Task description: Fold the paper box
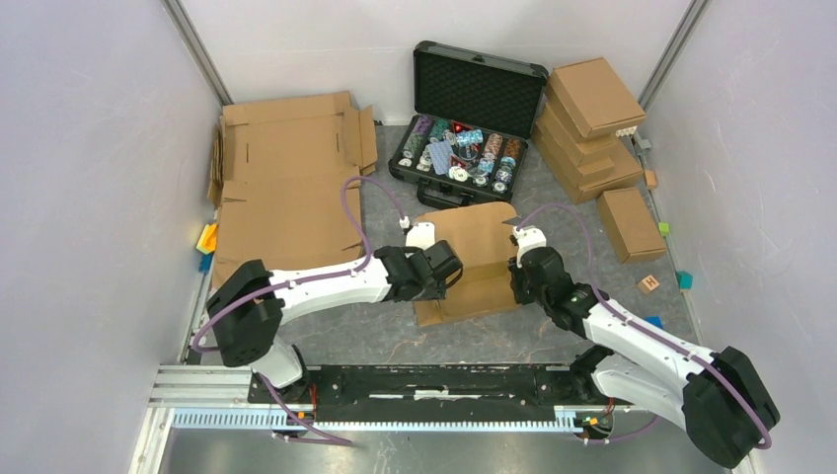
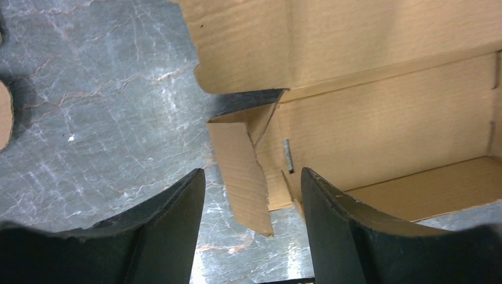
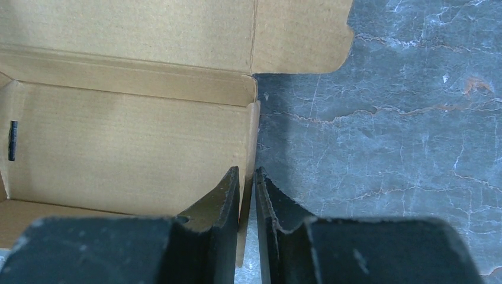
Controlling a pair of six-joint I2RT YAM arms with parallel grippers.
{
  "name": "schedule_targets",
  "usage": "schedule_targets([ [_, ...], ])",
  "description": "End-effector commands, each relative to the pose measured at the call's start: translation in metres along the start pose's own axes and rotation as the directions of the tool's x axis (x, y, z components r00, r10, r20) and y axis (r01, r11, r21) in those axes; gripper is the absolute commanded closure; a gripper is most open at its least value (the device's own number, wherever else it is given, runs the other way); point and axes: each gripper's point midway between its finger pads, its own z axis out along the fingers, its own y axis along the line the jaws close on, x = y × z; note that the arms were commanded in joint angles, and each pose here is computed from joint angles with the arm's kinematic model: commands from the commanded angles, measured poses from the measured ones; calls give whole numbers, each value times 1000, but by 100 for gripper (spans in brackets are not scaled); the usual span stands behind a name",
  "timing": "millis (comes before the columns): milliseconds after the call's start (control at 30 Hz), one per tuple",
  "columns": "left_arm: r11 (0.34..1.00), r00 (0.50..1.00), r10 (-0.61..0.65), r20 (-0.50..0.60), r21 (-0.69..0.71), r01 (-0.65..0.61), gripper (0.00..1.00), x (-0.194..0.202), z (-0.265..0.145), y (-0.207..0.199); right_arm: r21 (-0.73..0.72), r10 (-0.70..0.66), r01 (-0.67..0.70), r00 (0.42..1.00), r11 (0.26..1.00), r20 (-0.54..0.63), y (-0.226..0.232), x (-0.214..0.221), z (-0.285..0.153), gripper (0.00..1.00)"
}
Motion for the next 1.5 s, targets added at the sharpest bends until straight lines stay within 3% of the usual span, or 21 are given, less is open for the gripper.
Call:
schedule_targets([
  [0, 999, 999, -10, -42, -48, 8, 32, 9, 1, 6, 8, 21, -22, 998, 1000, 56, -1, -12, -1, 78],
  [133, 999, 996, 4, -91, -52, -9, 33, 21, 8, 3, 1, 26, -26, 998, 1000, 54, 0, -11, 0, 78],
  [267, 998, 994, 9, -107, -65, -16, 41, 27, 12, 8, -6, 28, -28, 998, 1000, 58, 1, -10, -1, 78],
  [500, 998, 996, -3, -93, -62, -3, 73, 27, 5, 16, -6, 27, -26, 998, 1000, 57, 0, -7, 0, 78],
  [633, 997, 996, 2, -84, -79, -9, 97, 23, 0, 20, -6, 28, -28, 998, 1000, 59, 0, -7, 0, 78],
  [767, 994, 997, 27, -72, -103, -34, 98, 15, -6, 23, -3, 29, -29, 998, 1000, 62, 0, -6, 1, 78],
  [1467, 992, 993, 109, -35, 72, -107, 98, -11, -30, -29, -6, 31, -30, 994, 1000, 103, 10, -11, 0, 78],
])
